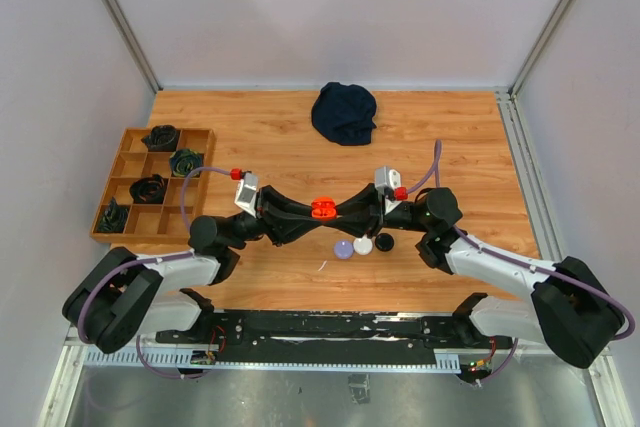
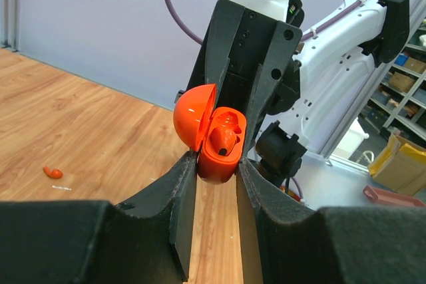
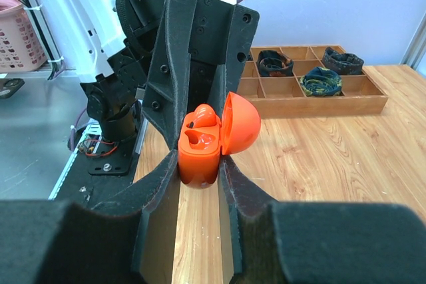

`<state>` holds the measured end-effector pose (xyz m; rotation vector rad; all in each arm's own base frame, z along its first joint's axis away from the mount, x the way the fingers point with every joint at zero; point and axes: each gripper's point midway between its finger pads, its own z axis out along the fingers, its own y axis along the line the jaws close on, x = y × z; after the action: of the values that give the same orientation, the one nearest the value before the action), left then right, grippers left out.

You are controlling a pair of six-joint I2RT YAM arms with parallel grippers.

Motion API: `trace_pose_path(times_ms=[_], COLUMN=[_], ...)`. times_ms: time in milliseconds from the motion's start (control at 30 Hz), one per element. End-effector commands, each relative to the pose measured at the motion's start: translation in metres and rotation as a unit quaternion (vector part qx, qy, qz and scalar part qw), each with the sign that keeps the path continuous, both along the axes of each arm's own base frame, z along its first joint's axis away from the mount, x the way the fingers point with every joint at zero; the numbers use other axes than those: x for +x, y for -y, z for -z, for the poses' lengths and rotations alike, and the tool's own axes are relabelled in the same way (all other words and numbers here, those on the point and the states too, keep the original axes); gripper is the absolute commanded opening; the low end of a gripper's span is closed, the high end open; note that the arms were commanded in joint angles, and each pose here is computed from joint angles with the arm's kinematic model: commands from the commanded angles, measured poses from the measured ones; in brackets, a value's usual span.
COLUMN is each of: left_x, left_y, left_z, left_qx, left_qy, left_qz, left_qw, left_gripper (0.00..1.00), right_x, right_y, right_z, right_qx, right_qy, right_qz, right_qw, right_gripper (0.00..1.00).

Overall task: Insert the wireless bluetooth earbuds into the charging case
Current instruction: Adjust the charging case at the center of the board.

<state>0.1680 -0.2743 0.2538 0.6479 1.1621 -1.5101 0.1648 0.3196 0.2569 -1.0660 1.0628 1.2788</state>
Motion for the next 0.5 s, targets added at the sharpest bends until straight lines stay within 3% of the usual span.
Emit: trace_pose_path(times_ms=[0,67,300,467], left_x=[-0.0285,-0.0289,-0.03,-0.0263], left_y=[0.0074,0.0078,0.006,0.0043], left_z=[-0.0238,-0.0235,-0.0223,-0.0167], left_qx=[-0.034,-0.034,-0.031,-0.016], left_qy=[0.056,0.056,0.069,0.081], left_qz=[0.052,0.052,0.045,0.024], left_qw=[0.997,0.996,0.996,0.996], left_gripper=[0.32,0.31,0.11,0.01], right_x=[-0.0134,-0.0141,-0.0129,-0.011], right_y=[-0.0124,-0.013,-0.0118,-0.0094], right_z=[-0.022,-0.0207,-0.0173,-0.0143], right_qx=[0.023,0.022,0.019,0.008], right_qy=[0.034,0.033,0.032,0.036], right_qz=[-0.036,-0.038,-0.031,-0.019], right_qw=[0.999,0.998,0.999,0.999], right_gripper=[0.15,0.15,0.19,0.27])
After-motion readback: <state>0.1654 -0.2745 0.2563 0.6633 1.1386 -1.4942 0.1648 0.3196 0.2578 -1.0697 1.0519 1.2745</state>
